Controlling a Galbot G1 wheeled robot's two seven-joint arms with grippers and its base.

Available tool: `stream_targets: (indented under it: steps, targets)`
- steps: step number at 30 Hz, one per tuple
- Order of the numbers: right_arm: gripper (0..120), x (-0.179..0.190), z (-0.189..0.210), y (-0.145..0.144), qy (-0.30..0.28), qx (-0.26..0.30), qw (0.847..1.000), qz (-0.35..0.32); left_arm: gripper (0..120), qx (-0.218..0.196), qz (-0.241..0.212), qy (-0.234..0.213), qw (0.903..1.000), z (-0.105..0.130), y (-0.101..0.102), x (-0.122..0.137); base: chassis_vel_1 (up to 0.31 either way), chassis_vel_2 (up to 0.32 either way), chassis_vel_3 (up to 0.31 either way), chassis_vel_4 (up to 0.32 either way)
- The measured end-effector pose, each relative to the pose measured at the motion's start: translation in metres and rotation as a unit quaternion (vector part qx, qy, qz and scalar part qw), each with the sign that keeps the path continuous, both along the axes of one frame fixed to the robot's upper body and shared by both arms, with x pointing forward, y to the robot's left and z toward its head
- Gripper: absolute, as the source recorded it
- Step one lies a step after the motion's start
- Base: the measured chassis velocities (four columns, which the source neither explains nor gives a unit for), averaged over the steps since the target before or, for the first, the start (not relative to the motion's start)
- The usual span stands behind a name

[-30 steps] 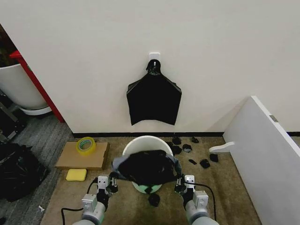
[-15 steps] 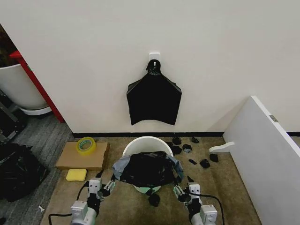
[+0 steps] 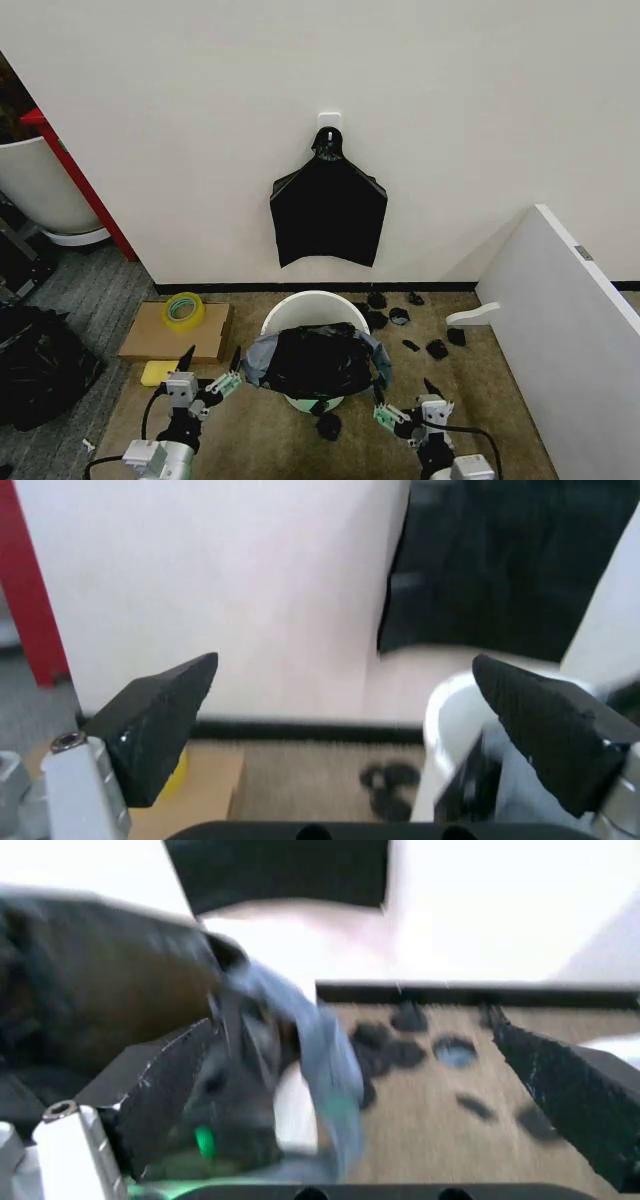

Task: Place the garbage bag over the trash bin.

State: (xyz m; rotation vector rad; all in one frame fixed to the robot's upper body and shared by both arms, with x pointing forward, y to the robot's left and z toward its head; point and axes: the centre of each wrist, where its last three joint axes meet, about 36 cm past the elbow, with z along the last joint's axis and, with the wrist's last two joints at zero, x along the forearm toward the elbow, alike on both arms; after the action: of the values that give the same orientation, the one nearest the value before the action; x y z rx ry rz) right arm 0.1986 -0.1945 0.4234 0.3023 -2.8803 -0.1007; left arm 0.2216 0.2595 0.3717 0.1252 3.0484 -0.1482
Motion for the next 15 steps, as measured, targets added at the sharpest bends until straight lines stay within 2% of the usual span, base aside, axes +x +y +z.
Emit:
stream_targets:
  steps: [2, 7, 9, 12, 15]
  targets:
    - [100, 0.006, 0.007, -0.006, -0.006, 0.000, 1.000, 0.012, 100, -0.001, 0.004, -0.011, 0.9999, 0.001, -0.001, -0.001, 0.000, 0.000, 0.000, 0.000]
    - [100, 0.055, 0.048, -0.049, -0.014, 0.012, 0.997, 0.080, 100, 0.001, 0.015, -0.044, 0.9989, 0.002, -0.006, -0.011, 0.000, 0.000, 0.000, 0.000]
    - [100, 0.059, 0.050, -0.052, -0.014, 0.011, 0.996, 0.086, 100, 0.001, 0.015, -0.045, 0.9989, 0.002, -0.007, -0.012, 0.000, 0.000, 0.000, 0.000]
    - [100, 0.110, 0.056, -0.082, 0.014, -0.025, 0.988, 0.152, 100, 0.016, 0.007, -0.050, 0.9986, -0.001, -0.010, -0.023, 0.000, 0.000, 0.000, 0.000]
    - [100, 0.145, 0.057, -0.097, 0.046, -0.033, 0.982, 0.179, 100, 0.024, 0.001, -0.046, 0.9987, -0.004, -0.012, -0.030, 0.000, 0.000, 0.000, 0.000]
